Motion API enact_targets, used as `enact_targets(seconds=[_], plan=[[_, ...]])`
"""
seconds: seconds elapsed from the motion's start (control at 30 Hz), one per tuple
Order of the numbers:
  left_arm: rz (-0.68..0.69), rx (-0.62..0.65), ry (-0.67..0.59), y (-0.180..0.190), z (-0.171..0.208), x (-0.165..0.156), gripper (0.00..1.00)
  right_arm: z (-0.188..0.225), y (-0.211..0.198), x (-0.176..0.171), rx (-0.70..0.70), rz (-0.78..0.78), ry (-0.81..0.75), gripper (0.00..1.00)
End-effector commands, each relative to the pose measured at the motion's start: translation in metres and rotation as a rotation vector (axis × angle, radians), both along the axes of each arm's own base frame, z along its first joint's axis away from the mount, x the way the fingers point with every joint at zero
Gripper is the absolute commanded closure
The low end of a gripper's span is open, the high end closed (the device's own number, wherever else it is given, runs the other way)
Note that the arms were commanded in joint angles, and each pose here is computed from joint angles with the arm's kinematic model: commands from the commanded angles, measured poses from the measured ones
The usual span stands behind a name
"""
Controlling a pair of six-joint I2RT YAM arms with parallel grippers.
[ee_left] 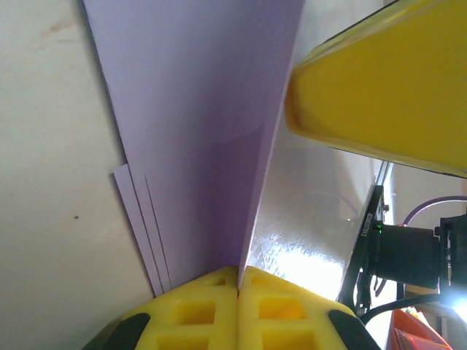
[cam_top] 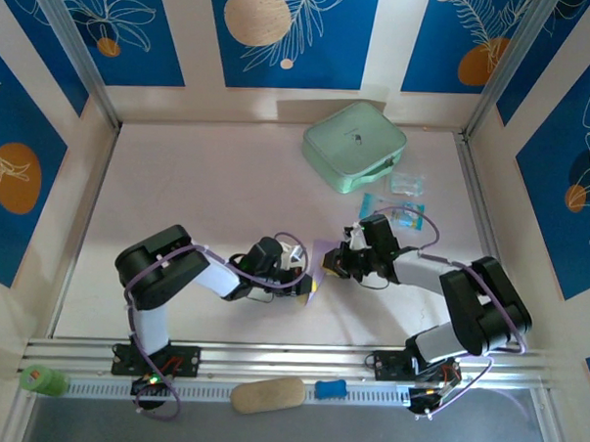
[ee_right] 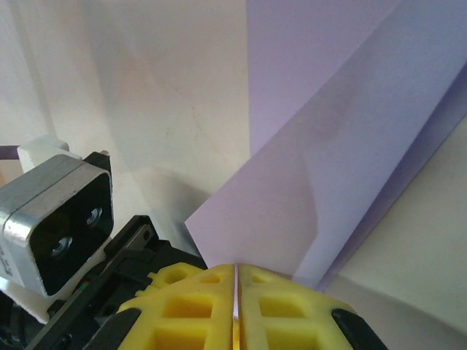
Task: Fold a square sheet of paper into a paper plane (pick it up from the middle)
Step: Fold the wing for the fifth time at the center of the table.
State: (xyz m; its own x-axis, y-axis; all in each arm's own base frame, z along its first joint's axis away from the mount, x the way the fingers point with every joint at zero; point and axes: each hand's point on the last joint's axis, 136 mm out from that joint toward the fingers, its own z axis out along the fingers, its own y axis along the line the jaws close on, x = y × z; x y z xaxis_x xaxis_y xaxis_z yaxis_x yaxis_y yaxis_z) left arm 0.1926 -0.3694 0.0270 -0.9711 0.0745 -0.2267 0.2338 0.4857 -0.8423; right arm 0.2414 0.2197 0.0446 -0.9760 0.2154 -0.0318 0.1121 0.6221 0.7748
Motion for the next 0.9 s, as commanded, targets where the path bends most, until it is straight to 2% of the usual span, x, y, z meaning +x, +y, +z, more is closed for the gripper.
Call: enact_targets(seconds=[0.0, 0.87], plan=[[0.055, 0.068, 0.064, 0.017, -0.025, 0.0, 1.0, 0.009, 0.007, 0.008, 0.038, 0.032, -0.029, 0.91], [0.093, 0.083, 0.195, 0.022, -0.037, 0.001, 1.0, -0.004, 0.007, 0.019, 0.037, 0.027, -0.002, 0.91]])
